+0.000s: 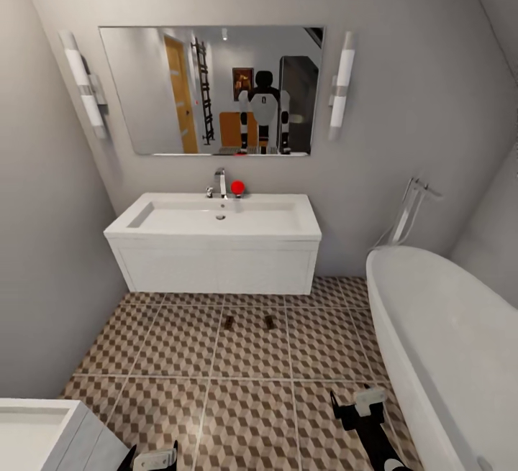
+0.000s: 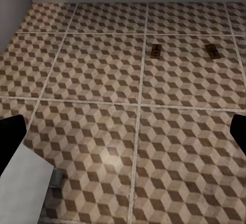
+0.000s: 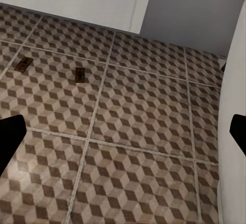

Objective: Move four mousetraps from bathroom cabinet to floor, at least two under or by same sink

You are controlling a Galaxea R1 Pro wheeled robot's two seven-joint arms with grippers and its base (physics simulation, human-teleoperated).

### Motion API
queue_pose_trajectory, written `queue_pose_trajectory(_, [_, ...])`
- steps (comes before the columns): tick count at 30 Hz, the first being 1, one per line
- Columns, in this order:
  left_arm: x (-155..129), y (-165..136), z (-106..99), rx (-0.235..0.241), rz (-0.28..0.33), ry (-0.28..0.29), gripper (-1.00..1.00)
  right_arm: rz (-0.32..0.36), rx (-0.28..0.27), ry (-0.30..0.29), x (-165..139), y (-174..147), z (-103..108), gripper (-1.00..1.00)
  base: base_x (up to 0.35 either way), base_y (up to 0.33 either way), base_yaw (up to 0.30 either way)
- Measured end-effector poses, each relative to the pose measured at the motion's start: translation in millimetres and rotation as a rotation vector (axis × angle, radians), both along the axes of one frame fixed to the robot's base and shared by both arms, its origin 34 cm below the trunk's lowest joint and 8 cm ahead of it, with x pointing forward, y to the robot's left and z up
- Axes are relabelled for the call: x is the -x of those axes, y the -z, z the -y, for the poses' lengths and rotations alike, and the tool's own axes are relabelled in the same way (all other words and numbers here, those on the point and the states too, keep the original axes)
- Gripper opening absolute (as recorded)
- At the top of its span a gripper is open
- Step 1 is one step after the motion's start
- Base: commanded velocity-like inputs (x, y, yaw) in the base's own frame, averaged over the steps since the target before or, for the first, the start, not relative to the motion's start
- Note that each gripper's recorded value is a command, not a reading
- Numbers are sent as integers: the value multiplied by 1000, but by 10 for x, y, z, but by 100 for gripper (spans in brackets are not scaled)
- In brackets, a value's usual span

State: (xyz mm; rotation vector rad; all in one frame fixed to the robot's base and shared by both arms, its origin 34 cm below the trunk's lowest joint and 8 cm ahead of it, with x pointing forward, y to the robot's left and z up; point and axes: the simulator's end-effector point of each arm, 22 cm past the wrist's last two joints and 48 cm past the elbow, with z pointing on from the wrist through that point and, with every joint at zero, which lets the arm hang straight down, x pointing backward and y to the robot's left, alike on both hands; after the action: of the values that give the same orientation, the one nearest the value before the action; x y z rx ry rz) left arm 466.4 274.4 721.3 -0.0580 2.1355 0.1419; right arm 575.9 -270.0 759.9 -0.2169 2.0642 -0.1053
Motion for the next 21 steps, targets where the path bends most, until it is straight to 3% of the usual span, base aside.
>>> queue_pose_trajectory(21, [-92, -121, 2, 1, 33, 1, 100, 34, 0, 0, -81, -160, 0, 100, 0, 0, 0])
